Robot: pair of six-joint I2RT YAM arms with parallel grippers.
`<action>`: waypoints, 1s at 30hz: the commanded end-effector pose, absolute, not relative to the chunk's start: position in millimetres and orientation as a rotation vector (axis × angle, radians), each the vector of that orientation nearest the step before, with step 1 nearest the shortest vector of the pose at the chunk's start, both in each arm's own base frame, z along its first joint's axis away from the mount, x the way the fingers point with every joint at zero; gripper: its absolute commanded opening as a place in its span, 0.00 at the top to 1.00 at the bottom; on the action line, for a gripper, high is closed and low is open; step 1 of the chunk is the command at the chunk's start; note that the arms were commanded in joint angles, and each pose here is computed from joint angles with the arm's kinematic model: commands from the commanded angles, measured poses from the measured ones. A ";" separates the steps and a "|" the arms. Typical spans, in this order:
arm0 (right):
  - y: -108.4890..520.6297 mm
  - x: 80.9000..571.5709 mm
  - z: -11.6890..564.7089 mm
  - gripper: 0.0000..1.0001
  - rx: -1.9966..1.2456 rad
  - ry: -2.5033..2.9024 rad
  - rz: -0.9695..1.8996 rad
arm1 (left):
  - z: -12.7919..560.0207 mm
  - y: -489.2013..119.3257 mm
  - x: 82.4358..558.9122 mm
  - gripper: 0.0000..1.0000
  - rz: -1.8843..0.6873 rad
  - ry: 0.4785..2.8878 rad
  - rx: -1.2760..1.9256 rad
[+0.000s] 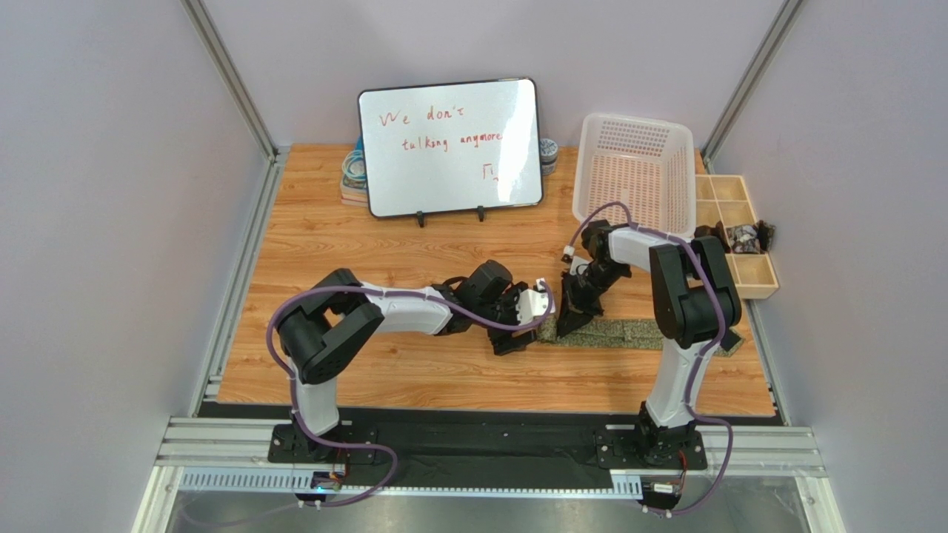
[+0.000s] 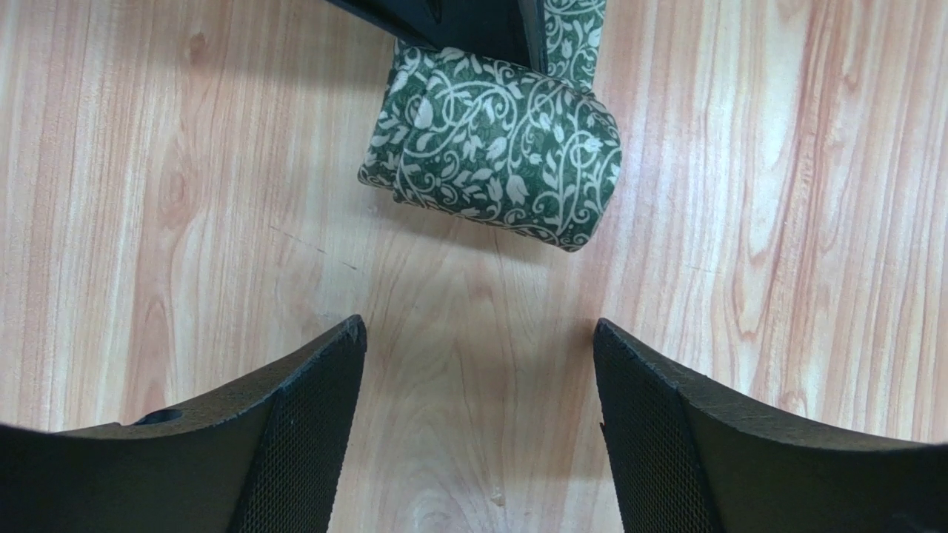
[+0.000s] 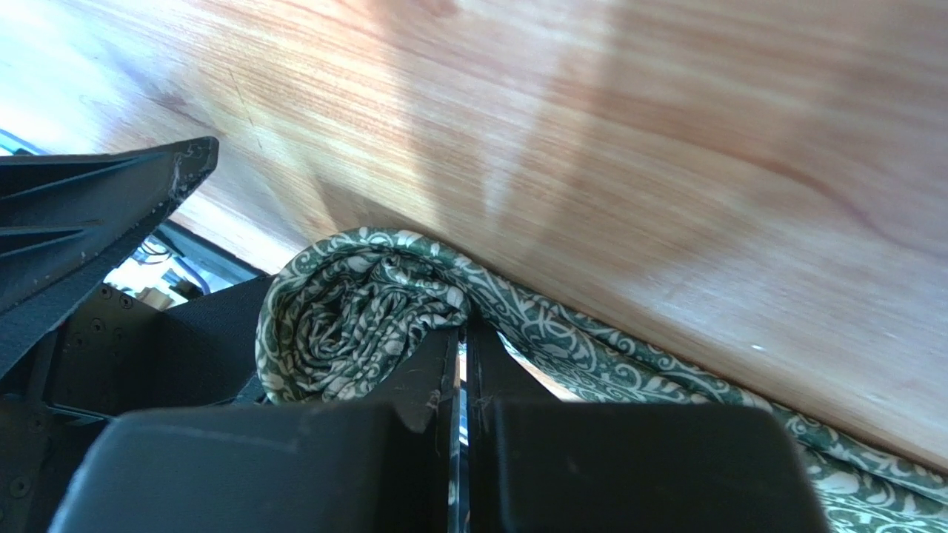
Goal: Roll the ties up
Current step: Roll the tie at the center of the board.
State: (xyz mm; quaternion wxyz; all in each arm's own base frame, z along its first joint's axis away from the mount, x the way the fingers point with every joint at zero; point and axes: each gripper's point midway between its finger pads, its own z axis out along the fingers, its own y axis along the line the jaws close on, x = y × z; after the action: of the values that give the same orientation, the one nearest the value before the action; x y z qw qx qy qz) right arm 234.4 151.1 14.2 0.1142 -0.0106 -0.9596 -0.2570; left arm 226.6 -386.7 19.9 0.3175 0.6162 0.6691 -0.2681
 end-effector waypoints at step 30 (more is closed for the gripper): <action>203.3 261.3 -7.2 1.00 0.114 -2.854 -0.850 | 7.0 -391.0 222.8 0.66 -0.748 1.659 1.662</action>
State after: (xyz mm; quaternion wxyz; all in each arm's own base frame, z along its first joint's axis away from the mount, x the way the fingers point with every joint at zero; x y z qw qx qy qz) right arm 237.1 206.0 14.7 0.1443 0.0191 -0.9401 -0.3082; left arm 228.9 -399.3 23.1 0.3731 0.6218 0.6185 -0.3026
